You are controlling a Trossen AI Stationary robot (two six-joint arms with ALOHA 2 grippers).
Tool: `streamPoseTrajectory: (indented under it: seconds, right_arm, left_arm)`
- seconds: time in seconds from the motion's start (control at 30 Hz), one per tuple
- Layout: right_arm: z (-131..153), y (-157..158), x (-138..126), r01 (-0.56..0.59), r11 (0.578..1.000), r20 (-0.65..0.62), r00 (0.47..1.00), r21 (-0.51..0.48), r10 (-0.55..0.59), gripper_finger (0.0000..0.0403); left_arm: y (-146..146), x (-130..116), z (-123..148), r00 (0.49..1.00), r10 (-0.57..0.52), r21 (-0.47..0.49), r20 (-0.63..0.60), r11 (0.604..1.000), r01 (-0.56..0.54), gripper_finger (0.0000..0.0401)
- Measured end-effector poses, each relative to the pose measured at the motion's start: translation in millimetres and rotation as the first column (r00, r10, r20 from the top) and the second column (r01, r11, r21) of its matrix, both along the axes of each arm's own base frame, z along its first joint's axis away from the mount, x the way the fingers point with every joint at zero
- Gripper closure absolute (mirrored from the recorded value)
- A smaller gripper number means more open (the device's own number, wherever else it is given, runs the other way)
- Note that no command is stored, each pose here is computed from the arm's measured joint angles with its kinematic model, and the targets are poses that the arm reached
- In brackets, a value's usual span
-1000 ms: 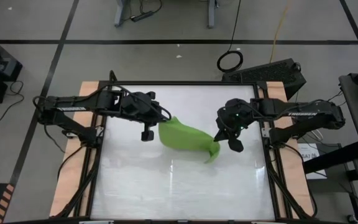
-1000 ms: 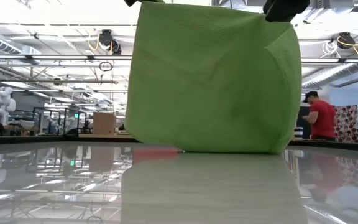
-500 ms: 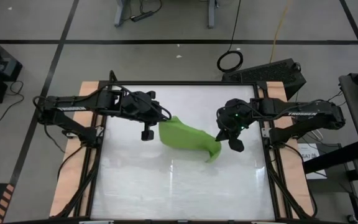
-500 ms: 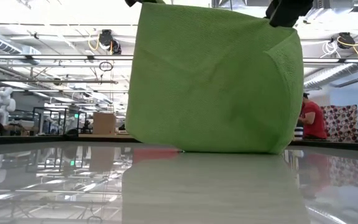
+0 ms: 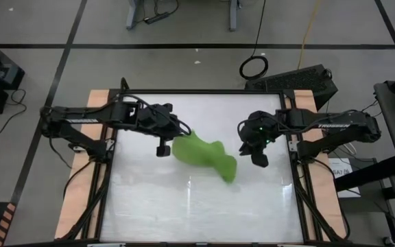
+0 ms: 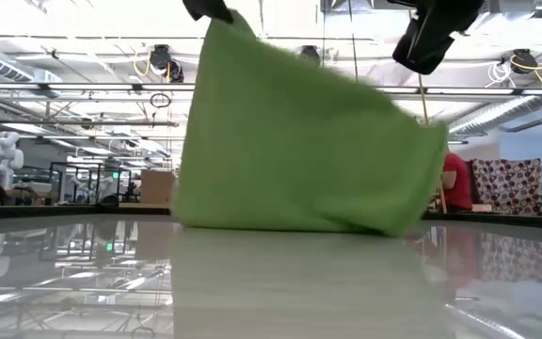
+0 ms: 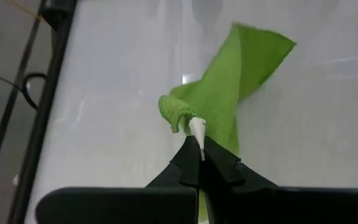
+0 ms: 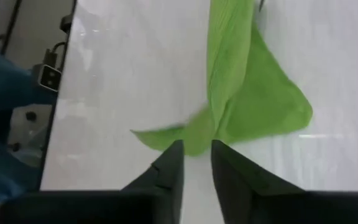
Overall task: Roll towel into tight, uniform cylinder
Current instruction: Roll the green towel
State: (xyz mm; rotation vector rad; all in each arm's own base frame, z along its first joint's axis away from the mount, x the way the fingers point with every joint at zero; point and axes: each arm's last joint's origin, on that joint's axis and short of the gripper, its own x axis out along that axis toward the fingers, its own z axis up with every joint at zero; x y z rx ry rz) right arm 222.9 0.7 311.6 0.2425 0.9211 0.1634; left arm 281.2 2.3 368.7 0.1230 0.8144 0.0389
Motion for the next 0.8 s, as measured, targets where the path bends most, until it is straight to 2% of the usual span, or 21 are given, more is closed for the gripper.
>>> streamPoseTrajectory:
  seconds: [0.17,0.33,0.8]
  right_arm:
    - [-2,5,-2,0.017,0.999,-0.028,0.999,-0.036,-0.018,0.0262]
    - [-14,11,-3,0.041,0.999,-0.068,0.997,-0.030,-0.043,0.0231]
    - [-76,53,-3,0.054,0.992,-0.046,0.998,0.113,-0.049,0.0232]
  left_arm:
    - [0,1,-12,1.000,0.004,-0.013,-0.026,1.000,-0.005,0.0397]
    - [0,2,-21,0.999,0.021,-0.030,-0.040,0.999,-0.022,0.0397]
    - [0,1,-23,0.999,0.022,-0.030,-0.049,0.999,-0.024,0.0397]
